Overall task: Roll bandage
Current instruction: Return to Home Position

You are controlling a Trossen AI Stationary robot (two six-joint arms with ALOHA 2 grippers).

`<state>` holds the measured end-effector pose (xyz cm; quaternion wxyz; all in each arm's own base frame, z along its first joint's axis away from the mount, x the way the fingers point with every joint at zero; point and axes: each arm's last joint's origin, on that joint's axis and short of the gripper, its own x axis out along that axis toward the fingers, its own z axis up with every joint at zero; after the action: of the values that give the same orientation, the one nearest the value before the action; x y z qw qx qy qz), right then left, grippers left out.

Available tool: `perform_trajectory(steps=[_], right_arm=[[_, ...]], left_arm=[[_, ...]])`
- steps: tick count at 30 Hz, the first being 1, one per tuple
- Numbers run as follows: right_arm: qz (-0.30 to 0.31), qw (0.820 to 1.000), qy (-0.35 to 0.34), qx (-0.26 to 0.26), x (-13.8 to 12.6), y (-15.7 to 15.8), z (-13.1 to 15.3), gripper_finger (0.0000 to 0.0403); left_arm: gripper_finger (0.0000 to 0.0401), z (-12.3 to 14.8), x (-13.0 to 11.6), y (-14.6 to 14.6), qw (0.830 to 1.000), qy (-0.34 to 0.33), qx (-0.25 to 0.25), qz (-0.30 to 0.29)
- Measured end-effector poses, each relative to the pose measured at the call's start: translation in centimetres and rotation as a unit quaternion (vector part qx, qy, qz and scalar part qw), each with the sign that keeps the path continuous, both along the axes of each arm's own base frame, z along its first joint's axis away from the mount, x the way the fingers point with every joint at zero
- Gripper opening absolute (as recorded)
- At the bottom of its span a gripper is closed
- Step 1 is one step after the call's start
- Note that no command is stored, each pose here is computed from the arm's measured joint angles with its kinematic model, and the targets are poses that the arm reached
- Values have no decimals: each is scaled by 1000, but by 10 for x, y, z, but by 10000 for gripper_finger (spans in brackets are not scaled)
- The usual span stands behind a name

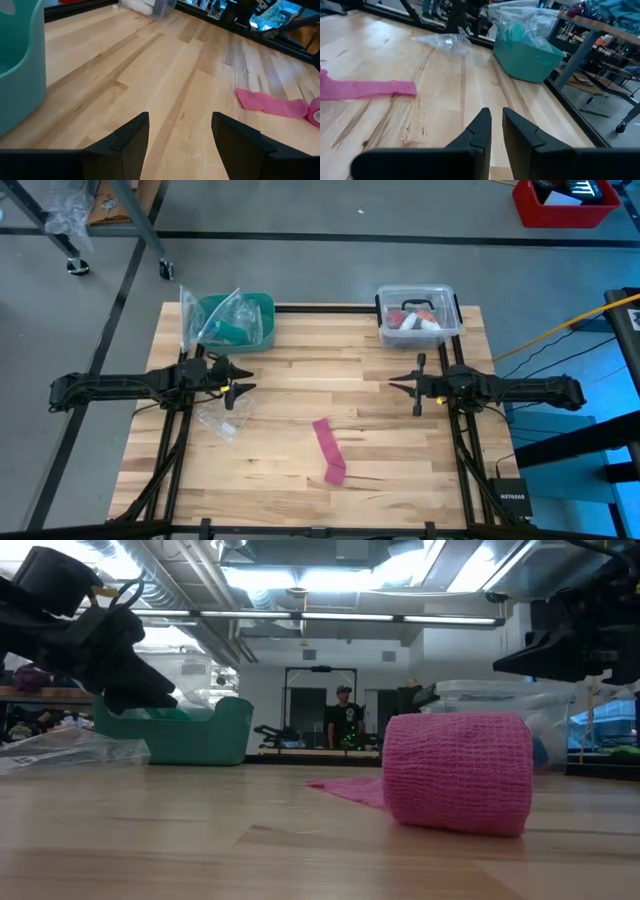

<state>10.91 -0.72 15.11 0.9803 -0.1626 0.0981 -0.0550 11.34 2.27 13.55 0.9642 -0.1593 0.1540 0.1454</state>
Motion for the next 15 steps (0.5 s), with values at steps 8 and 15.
perform_trajectory(steps=[8,15], right_arm=[[0,999,-42,-2,-4,0,7,51],[0,996,-86,-3,-9,0,15,51]], left_arm=[[205,12,-5,-1,998,-66,9,0],[205,22,-10,-4,992,-123,17,-9]])
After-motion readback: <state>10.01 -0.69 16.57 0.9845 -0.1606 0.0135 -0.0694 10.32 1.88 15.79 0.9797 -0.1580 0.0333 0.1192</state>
